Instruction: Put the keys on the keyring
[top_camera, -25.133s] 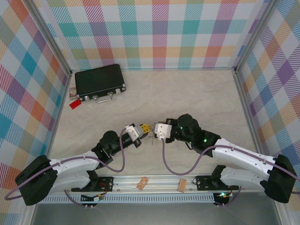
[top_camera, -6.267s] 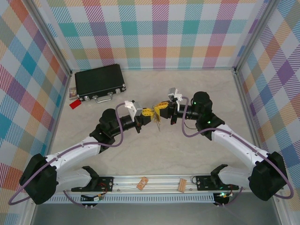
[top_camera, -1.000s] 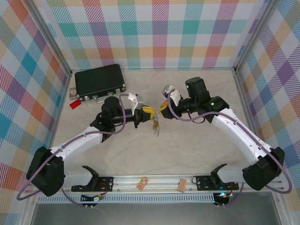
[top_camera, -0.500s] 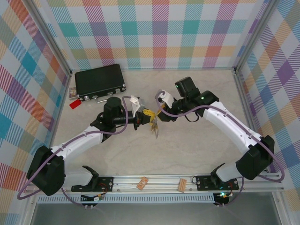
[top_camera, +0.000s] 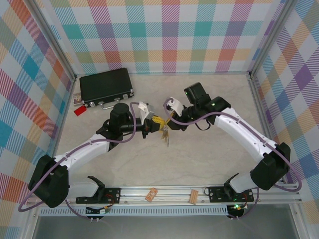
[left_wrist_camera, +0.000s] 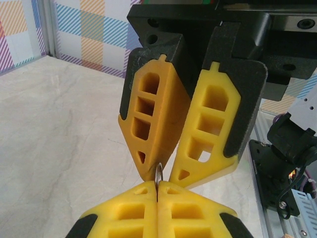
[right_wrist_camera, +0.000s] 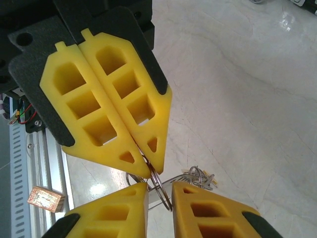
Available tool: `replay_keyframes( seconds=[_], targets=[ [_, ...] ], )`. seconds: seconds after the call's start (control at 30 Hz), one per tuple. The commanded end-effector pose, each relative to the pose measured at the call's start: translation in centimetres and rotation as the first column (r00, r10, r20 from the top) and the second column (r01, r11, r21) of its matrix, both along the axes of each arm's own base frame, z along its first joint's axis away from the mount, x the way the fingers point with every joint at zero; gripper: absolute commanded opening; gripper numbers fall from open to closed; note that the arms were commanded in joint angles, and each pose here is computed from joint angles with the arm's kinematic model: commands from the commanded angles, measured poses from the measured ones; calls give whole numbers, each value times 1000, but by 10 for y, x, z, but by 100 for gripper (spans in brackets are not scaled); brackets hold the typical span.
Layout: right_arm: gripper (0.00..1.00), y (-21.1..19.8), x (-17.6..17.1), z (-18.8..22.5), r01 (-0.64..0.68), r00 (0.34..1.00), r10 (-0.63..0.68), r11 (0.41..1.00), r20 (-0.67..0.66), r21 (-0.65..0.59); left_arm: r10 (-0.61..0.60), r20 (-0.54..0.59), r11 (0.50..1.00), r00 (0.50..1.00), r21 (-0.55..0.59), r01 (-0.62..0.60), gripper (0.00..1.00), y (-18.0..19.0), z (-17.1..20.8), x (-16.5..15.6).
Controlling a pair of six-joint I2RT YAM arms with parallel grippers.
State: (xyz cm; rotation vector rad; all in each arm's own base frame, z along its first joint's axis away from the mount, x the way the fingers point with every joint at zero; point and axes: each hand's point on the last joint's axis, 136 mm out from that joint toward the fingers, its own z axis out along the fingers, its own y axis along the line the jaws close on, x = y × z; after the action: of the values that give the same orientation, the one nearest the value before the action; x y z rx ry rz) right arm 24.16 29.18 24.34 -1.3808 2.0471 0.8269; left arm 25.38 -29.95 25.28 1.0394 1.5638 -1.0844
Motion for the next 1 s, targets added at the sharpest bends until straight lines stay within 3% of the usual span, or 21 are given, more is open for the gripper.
replay_keyframes(
  seconds=[0.0,0.13,0.33,0.67,0.7,0.83,0.97],
  targets=[
    [16,7,-3,4,-44,999,44,999,6,18,-32,56,998,998,-43,35,0,-3,23,-1],
    [14,9,-4,2,-53,999,53,998,2,20,-36,56,998,998,-43,38,0,-4,24,-2],
    [0,12,-9,2,-77,997,77,997,-5,30,-36,51,998,998,-41,38,0,-5,22,-1],
    [0,9,-10,7,-66,997,63,996,49,54,-5,54,999,999,-41,7,1,-3,23,2],
    [0,8,-10,8,-65,996,62,996,59,58,6,54,999,999,-41,-4,11,-2,23,3],
    [0,6,-5,15,-42,992,32,996,120,82,57,65,996,996,-77,-52,24,4,32,6],
    [0,4,-3,27,-32,983,6,990,185,140,100,86,987,991,-136,-88,25,13,45,3]
  ],
)
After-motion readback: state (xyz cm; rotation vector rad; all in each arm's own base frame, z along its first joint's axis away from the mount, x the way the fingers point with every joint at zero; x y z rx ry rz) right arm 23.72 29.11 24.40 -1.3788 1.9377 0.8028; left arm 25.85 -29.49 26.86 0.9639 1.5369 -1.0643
